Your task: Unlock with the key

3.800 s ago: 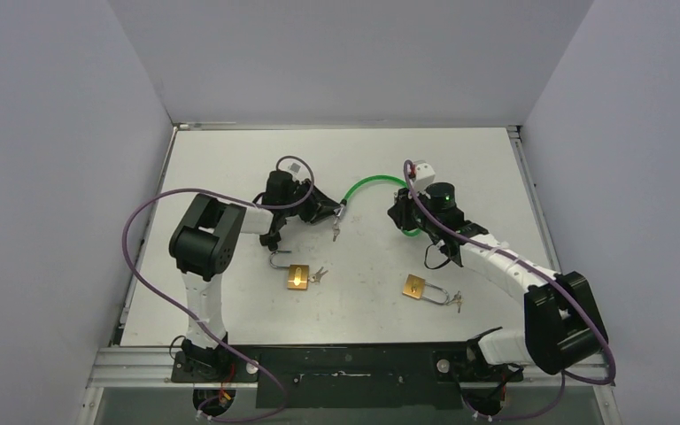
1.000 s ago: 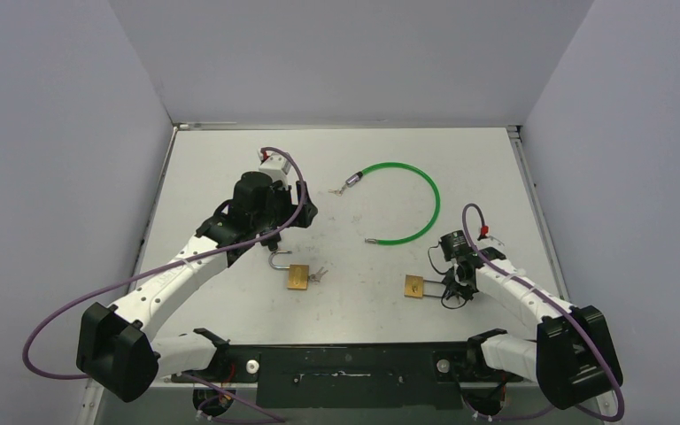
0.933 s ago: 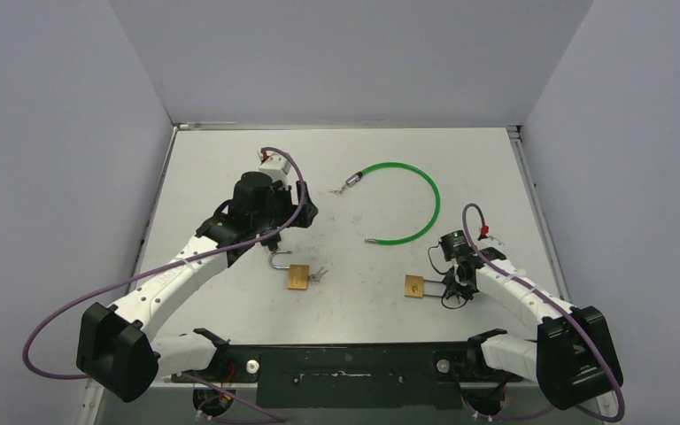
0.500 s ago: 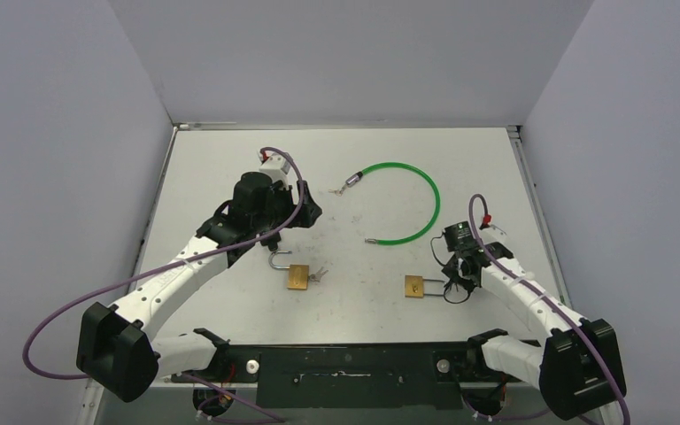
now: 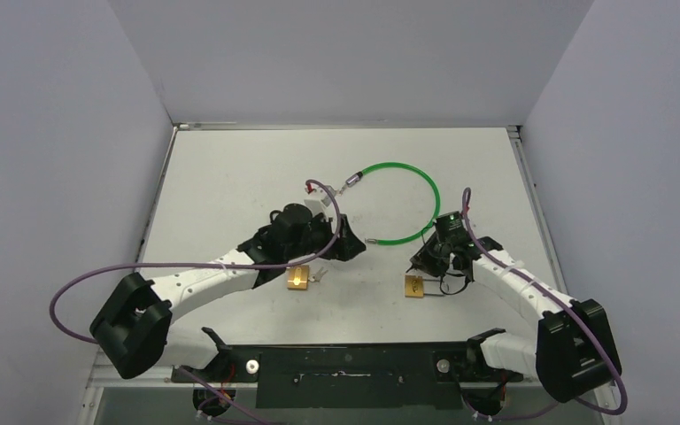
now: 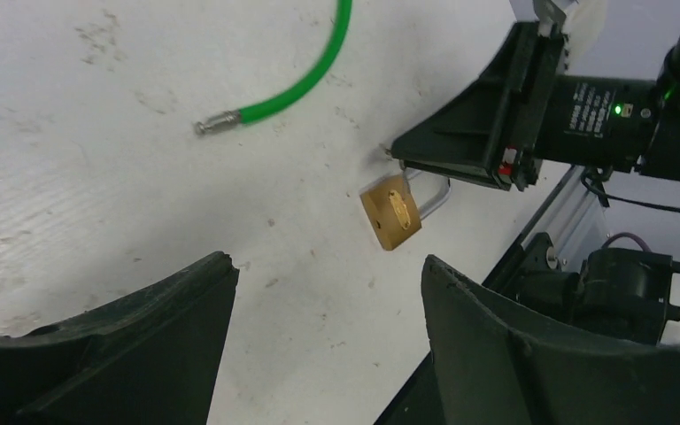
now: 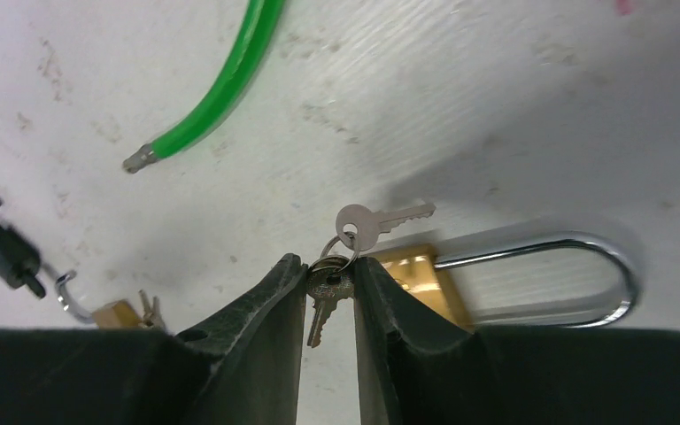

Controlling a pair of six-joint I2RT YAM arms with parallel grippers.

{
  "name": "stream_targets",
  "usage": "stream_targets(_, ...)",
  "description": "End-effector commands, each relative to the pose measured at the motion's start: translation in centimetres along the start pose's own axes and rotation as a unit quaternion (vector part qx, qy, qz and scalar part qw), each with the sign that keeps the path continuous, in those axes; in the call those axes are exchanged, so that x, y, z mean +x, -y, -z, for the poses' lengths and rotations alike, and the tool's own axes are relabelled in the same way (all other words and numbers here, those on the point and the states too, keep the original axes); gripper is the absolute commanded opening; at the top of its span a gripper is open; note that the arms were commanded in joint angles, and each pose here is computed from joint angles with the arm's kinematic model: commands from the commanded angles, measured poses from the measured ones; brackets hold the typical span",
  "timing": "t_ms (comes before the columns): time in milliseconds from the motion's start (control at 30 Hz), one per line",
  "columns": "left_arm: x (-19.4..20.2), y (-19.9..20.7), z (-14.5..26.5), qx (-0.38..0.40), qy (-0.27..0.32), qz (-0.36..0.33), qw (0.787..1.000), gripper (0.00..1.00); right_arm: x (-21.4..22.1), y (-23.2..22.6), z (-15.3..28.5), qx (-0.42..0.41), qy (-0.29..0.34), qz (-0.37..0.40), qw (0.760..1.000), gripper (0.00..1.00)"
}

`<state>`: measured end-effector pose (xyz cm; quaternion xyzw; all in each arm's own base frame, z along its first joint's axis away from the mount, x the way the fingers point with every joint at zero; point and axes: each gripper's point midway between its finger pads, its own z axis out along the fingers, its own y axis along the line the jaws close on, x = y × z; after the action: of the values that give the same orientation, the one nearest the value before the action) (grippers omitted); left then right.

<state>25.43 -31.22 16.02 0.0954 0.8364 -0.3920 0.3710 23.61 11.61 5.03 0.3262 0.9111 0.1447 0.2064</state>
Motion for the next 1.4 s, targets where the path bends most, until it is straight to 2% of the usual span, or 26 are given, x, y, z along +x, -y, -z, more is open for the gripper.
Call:
stream_targets(0,-0.5,4.5,-1.5,0.086,0.036,0.015,0.995,0.73,0.2,-7.0,0.9,-0.113,-0.029,-0.024,0.993,0.0)
stream_targets(100,1.0,5.1,-2.6,0.099,0.025,0.024,0.994,0.72,0.9,-8.4,0.9,-0.135,-0.047,-0.028,0.989,0.0)
stream_targets(400,5.2,5.0,-6.4,0.117,-0.029,0.066,0.991,0.57,2.3,-9.9,0.7,-0.164,-0.076,-0.03,0.983,0.0)
stream_targets(567,6.1,4.8,-7.6,0.119,-0.042,0.075,0.989,0.47,2.4,-10.0,0.7,-0.168,-0.081,-0.031,0.982,0.0)
stream_targets(933,6.2,4.7,-8.8,0.115,-0.049,0.078,0.989,0.39,3.2,-9.4,0.5,-0.166,-0.091,-0.028,0.982,0.0)
stream_targets(1067,6.5,4.7,-8.9,0.118,-0.056,0.073,0.989,0.29,3.3,-9.4,0.5,-0.167,-0.092,-0.025,0.981,0.0)
stream_targets(1333,5.9,4.8,-8.7,0.119,-0.048,0.049,0.991,0.0,3.8,-8.8,0.5,-0.164,-0.099,-0.009,0.981,0.0)
stream_targets(1367,6.0,4.8,-8.6,0.119,-0.048,0.045,0.991,0.0,3.9,-8.6,0.4,-0.163,-0.1,-0.008,0.981,0.0)
